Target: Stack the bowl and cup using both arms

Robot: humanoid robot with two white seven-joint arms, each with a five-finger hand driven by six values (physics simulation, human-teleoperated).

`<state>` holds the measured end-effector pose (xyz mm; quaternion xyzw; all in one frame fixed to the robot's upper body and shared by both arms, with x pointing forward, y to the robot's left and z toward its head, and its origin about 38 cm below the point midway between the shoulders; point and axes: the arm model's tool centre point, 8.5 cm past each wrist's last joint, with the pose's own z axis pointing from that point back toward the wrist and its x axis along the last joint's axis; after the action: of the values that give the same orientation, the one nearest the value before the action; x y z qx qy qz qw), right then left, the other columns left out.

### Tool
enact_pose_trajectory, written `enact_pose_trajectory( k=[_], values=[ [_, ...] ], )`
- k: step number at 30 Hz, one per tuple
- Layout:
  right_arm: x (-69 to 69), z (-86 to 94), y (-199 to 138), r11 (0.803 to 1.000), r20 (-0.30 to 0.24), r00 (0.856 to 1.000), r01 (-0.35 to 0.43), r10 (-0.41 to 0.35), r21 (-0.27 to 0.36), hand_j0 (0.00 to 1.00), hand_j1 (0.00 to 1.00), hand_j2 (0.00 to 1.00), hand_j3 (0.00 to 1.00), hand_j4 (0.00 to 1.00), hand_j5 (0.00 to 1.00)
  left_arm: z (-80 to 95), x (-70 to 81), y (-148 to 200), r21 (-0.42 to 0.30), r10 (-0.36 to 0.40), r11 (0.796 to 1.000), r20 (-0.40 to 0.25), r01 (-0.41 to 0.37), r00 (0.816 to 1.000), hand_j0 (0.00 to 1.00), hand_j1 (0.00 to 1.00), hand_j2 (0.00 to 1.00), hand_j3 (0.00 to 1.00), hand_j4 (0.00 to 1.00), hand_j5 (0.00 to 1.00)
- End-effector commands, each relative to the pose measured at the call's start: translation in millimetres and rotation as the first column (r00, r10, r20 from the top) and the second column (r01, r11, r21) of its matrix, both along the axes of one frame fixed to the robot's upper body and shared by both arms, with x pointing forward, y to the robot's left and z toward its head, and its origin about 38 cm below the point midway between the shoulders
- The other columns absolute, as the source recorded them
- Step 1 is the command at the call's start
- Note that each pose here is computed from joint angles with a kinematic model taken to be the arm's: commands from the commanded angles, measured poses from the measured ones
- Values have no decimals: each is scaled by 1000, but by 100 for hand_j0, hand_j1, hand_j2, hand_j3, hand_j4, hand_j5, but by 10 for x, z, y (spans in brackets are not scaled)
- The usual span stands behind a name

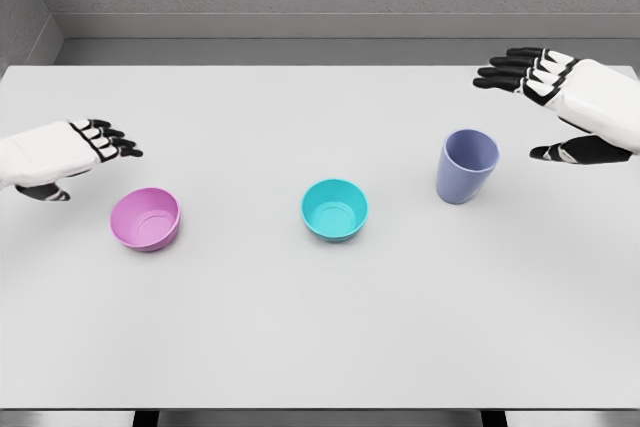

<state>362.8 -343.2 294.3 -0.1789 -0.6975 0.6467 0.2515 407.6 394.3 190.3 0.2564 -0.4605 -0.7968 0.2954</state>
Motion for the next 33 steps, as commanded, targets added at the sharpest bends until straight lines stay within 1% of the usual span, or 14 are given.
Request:
enact_pose_trajectory(
  k=[1, 3, 8, 10, 11, 15, 20, 24, 26, 33],
  values=[
    [1, 15, -9, 1000, 0, 1000, 2, -2, 5, 100, 100, 100, 100, 100, 100, 21, -20, -65, 7, -18, 1000, -8, 18, 1000, 100, 100, 100, 100, 100, 100],
    [2, 13, -5, 1000, 0, 1000, 2, -2, 6, 100, 100, 100, 100, 100, 100, 17, -65, -163, -14, -46, 999, -11, 46, 999, 100, 100, 100, 100, 100, 100],
    [7, 12, 0, 1000, 2, 1000, 2, -2, 12, 100, 100, 100, 100, 100, 100, -38, -111, -253, -20, -71, 997, -23, 71, 997, 100, 100, 100, 100, 100, 100],
    [18, -20, 51, 999, 1, 1000, -7, 7, 35, 100, 100, 100, 100, 100, 100, -53, -125, -293, -24, -82, 996, -25, 81, 996, 100, 100, 100, 100, 100, 100],
    [18, -23, 55, 999, 0, 1000, -8, 8, 35, 100, 100, 100, 100, 100, 100, -108, -168, -313, -24, -89, 996, -37, 88, 995, 100, 100, 100, 100, 100, 100],
    [27, -29, 38, 999, -1, 1000, -2, 2, 36, 100, 100, 100, 100, 100, 100, -135, -190, -336, -10, -98, 995, -52, 98, 994, 100, 100, 100, 100, 100, 100],
    [29, -32, 34, 999, -3, 1000, 0, 0, 35, 100, 100, 100, 100, 100, 100, -213, -204, -423, -24, -114, 993, -66, 113, 991, 100, 100, 100, 100, 100, 100],
    [33, -35, 47, 999, -1, 1000, -3, 3, 40, 100, 100, 100, 100, 100, 100, -238, -201, -471, -37, -120, 992, -67, 118, 990, 100, 100, 100, 100, 100, 100],
    [32, -33, 44, 999, -1, 1000, -2, 2, 39, 100, 100, 100, 100, 100, 100, -220, -210, -497, -39, -129, 991, -63, 127, 990, 100, 100, 100, 100, 100, 100],
    [37, -42, 31, 999, -4, 1000, 3, -3, 40, 100, 100, 100, 100, 100, 100, -238, -236, -539, -39, -143, 989, -67, 141, 987, 100, 100, 100, 100, 100, 100]
  ],
)
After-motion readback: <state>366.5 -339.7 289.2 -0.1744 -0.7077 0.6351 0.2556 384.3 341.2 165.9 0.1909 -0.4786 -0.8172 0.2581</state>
